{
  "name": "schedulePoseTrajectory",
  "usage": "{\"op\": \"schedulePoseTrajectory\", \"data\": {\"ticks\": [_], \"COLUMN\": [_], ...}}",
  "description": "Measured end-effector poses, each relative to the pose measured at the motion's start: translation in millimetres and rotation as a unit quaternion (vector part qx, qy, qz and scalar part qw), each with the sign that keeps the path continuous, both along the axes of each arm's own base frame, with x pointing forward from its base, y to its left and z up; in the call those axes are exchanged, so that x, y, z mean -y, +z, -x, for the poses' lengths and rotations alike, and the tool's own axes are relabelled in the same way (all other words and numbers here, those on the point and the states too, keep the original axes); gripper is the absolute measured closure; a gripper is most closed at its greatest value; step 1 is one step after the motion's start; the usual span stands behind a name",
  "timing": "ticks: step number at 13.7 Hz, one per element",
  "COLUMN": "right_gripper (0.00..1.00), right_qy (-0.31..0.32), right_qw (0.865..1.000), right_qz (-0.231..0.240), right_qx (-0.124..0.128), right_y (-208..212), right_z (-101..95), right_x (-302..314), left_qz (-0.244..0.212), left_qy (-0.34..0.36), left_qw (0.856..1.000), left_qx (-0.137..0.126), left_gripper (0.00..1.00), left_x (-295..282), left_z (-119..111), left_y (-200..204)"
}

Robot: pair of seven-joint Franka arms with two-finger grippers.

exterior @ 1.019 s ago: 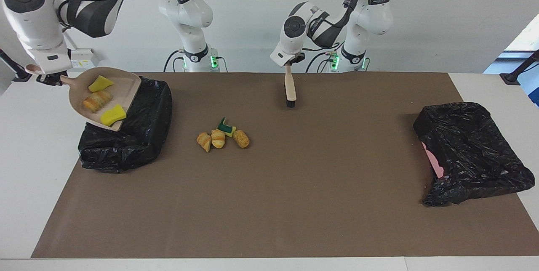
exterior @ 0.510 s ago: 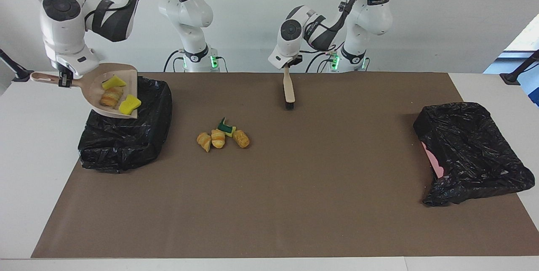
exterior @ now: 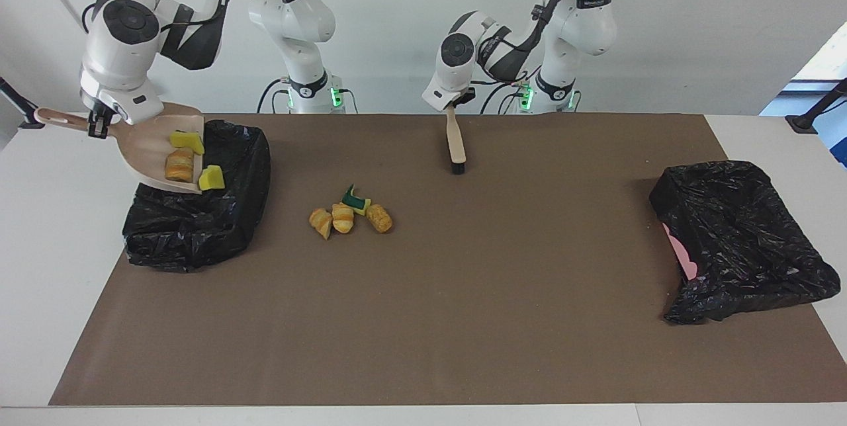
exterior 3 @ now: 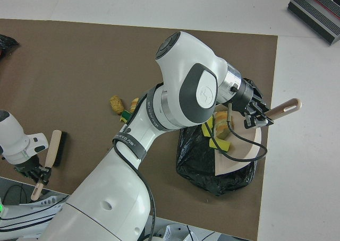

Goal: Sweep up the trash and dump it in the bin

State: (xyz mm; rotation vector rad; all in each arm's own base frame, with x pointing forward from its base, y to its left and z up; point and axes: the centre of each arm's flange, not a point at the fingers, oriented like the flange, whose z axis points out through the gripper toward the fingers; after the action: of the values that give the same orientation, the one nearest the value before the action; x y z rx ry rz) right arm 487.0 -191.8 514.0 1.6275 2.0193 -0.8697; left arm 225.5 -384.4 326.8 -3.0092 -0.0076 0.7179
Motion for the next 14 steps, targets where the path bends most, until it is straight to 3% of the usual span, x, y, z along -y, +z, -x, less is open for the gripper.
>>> {"op": "schedulePoseTrajectory", "data": {"ticks": [3,5,8,11,14], "right_gripper": [0.68,0.68,0.68,0.68,0.68], "right_qy": [-0.003,-0.026,-0.044,-0.076,-0.102], "right_qw": [0.999,0.997,0.992,0.986,0.983], "right_qz": [0.036,0.073,0.114,0.133,0.135], "right_qx": [0.007,0.026,0.042,0.059,0.064], "right_y": [1.7,-0.3,15.5,55.9,89.0], "right_z": [1.8,14.3,41.8,70.1,86.9], "right_x": [-2.3,-13.9,-29.2,-32.1,-62.0], "left_qz": [0.010,0.024,0.036,0.088,0.123], "left_qy": [0.007,0.010,-0.031,-0.073,-0.096], "left_qw": [1.000,0.999,0.993,0.981,0.966], "left_qx": [0.006,0.028,0.109,0.158,0.208], "left_gripper": [0.21,0.00,0.00,0.00,0.00], "left_x": [3.5,7.9,6.9,-11.4,-69.3], "left_z": [-8.9,-28.0,-79.8,-150.3,-225.0], "left_y": [9.5,28.1,68.7,113.4,158.0]}}
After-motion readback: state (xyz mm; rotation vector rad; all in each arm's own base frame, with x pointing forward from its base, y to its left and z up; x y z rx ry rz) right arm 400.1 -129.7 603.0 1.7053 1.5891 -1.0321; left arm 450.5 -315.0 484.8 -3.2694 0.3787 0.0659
